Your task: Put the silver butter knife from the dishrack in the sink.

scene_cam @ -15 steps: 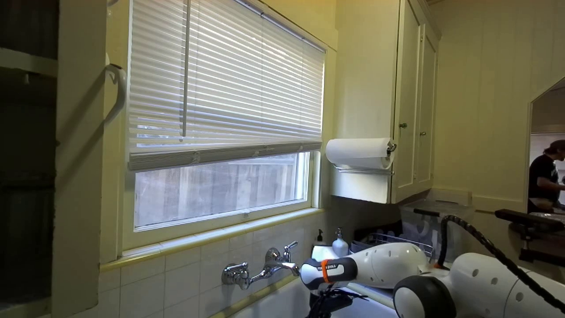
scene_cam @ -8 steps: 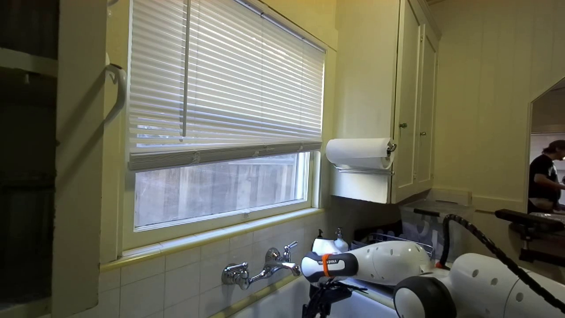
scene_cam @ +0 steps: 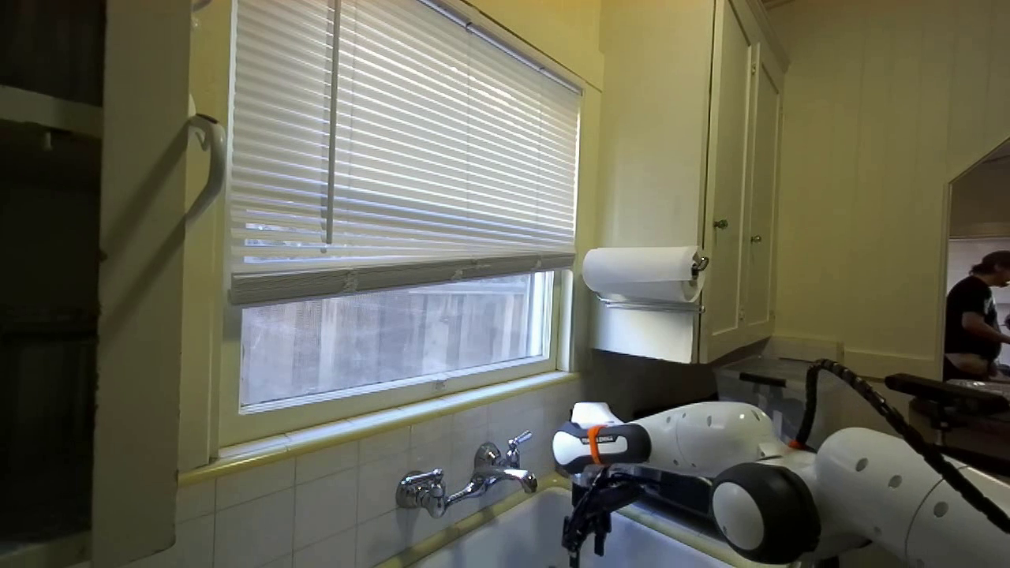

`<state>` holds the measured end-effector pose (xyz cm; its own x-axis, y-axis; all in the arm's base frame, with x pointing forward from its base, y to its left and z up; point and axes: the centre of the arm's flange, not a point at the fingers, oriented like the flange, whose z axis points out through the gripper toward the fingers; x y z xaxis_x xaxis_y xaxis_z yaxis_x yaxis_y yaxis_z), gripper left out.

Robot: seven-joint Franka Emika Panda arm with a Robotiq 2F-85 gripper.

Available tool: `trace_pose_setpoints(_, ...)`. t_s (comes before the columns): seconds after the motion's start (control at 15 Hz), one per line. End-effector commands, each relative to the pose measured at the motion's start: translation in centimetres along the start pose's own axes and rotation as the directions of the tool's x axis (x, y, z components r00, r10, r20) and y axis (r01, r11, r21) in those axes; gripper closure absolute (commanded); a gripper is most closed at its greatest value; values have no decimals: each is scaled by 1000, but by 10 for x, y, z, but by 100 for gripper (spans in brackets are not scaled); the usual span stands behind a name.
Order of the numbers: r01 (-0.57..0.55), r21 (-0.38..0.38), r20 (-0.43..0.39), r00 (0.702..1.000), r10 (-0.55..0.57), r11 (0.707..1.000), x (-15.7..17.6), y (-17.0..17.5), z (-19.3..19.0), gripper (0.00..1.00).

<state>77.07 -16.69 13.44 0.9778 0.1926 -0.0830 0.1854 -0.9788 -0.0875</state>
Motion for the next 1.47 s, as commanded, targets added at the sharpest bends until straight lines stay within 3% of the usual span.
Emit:
trace_pose_setpoints(0.0,94,-67,-31,995,-96,993,-70,-17,-28,0)
trace_pose_setpoints(0.2,152,-150,-109,979,-169,977,-64,-16,-53,0)
trace_pose_setpoints(0.47,114,-228,-257,951,-172,967,-57,-12,-81,0)
trace_pose_setpoints(0.53,122,-208,-232,958,-170,970,12,17,-78,0)
trace_pose_setpoints(0.73,118,-224,-256,950,-176,967,9,16,-87,0)
trace_pose_setpoints(0.8,81,-200,-273,953,-135,976,15,13,-81,0)
trace_pose_setpoints(0.93,0,-188,-313,948,-60,982,-3,-4,-88,0)
trace_pose_setpoints(1.13,-149,-202,-426,903,50,968,-40,-43,-102,0)
trace_pose_setpoints(1.4,-356,-187,-571,798,193,916,-43,-67,-113,0)
